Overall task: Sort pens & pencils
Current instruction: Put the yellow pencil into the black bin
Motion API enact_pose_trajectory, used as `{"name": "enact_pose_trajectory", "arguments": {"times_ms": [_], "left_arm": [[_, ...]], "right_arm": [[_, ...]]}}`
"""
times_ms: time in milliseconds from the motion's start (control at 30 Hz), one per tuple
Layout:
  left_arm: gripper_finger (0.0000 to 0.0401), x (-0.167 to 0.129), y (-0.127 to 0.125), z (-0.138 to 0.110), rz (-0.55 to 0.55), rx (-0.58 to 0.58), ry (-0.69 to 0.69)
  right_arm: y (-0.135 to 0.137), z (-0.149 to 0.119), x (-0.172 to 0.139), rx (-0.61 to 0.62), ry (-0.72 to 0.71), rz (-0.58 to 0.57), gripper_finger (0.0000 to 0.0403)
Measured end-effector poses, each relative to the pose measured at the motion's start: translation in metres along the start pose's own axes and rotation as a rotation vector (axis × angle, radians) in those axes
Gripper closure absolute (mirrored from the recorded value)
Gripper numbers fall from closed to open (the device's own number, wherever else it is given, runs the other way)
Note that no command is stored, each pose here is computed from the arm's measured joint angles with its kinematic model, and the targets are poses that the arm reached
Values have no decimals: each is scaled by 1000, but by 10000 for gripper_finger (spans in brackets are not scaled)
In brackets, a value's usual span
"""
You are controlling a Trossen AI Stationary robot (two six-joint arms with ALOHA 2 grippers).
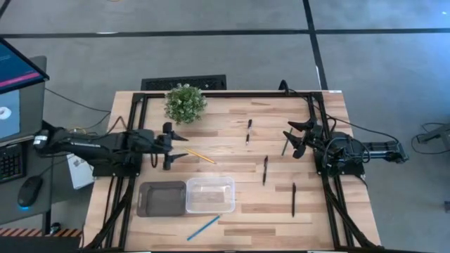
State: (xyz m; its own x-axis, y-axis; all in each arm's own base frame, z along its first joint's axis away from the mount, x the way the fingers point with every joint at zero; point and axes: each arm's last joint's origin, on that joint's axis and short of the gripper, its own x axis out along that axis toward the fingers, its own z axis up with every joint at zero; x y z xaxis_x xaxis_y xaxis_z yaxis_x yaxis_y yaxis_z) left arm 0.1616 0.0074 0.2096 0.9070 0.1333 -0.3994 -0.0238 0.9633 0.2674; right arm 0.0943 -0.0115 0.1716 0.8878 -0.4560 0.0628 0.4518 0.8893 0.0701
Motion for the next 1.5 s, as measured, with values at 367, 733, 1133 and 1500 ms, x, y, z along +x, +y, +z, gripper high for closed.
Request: {"name": "enact_pose_trajectory", "arguments": {"times_ms": [367,733,1133,1500], "left_arm": [[146,43,21,6,-31,71,396],[146,88,40,-16,-176,113,645],[146,128,39,-22,-361,112,846],[146,149,35,-35,-429,85,915]], "right_arm": [[0,0,0,0,0,0,135],[0,0,0,0,0,0,135],[0,0,0,-1,0,0,135],[0,0,0,-1,0,0,135]]}}
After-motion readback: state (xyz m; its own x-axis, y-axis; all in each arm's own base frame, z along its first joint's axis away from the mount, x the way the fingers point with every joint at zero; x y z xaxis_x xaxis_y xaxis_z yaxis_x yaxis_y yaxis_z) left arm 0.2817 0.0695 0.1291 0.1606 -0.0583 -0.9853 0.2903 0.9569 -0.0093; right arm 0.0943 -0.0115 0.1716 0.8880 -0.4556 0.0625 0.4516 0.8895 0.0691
